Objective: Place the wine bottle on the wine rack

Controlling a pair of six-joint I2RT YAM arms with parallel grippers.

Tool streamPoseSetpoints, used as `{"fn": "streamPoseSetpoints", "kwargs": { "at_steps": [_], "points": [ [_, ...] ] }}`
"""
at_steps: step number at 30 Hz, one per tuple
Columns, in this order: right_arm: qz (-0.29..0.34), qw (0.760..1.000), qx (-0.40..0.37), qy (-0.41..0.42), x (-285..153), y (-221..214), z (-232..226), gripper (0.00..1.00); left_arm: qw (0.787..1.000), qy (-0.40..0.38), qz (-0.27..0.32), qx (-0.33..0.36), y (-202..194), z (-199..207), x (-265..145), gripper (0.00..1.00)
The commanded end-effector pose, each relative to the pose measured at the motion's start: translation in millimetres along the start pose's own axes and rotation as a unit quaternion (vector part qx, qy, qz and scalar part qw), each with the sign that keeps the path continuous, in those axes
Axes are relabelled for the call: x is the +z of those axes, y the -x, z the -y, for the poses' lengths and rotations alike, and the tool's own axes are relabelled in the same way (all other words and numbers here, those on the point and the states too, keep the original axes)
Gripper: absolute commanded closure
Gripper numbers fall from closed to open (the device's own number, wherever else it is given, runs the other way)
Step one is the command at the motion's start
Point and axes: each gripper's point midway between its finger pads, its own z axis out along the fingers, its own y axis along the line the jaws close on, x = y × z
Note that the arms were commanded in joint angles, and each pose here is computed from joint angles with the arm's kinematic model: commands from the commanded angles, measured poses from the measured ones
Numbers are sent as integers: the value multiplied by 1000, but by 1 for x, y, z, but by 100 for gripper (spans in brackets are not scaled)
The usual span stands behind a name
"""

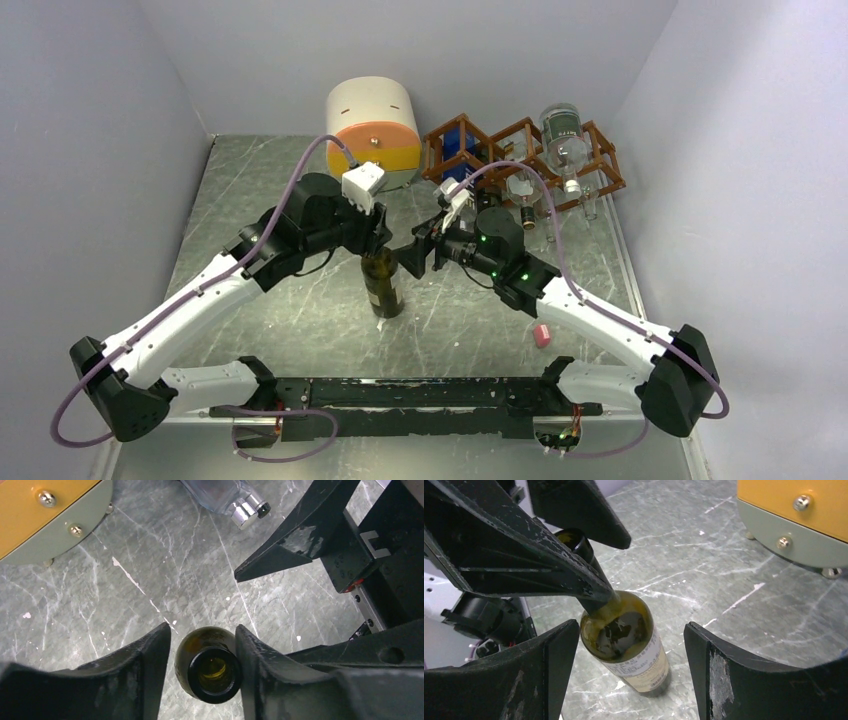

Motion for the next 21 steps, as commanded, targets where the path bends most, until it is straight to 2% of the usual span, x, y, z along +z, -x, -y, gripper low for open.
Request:
{"fn": "streamPoseSetpoints", "kwargs": {
  "at_steps": [1,4,7,12,19,21],
  "points": [
    [18,998,-34,58,3,4,-19,19,998,-19,54,9,31,10,-15,42],
    [12,997,-38,59,6,-1,-18,19,995,-37,91,5,47,17,-30,34],
    [10,997,-40,66,10,-1,-21,19,991,-42,127,-4,62,20,-43,33],
    [-6,994,-56,89,23,-1,-31,20,983,2,181,-23,81,5,-65,32],
    [-2,995,-74,63,42,8,-28,31,972,61,221,-45,76,-19,-79,32],
    [5,995,-80,63,44,12,-29,39,970,72,225,-52,72,-24,-80,31]
  ]
}}
